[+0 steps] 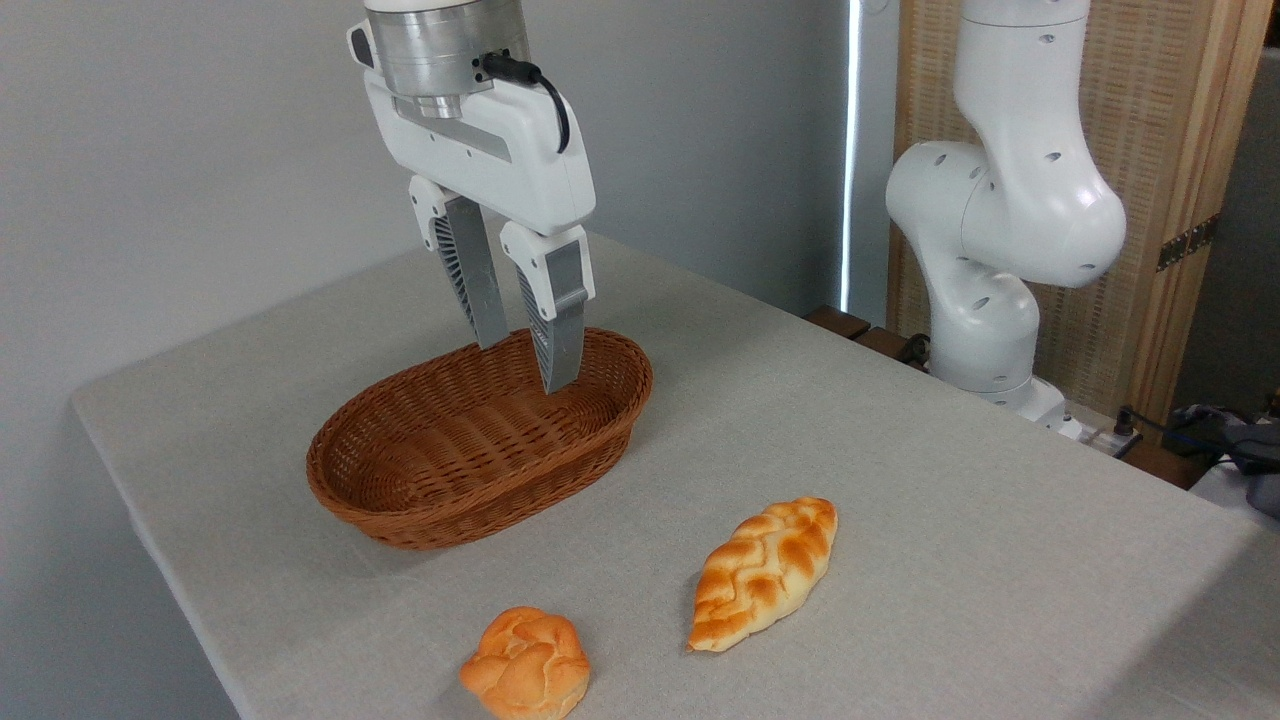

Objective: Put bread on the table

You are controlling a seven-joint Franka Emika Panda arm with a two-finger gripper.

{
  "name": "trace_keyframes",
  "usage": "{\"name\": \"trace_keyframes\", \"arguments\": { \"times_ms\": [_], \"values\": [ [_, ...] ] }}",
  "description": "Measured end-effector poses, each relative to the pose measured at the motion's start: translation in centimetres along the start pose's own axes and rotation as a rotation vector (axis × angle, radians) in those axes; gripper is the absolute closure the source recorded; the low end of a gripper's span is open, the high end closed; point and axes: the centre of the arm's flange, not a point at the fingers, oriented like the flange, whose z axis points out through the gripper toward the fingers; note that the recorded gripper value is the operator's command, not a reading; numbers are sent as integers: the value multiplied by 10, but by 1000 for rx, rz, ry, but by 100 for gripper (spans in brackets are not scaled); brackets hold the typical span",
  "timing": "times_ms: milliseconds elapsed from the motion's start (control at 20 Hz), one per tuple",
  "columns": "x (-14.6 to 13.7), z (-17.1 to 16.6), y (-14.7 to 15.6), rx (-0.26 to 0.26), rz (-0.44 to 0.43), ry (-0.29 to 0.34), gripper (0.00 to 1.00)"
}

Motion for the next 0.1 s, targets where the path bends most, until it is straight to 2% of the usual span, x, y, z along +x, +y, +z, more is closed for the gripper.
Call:
{"name": "trace_keyframes", "arguments": {
  "times_ms": [100],
  "values": [
    [1,1,1,-1,3,-1,0]
  ]
}}
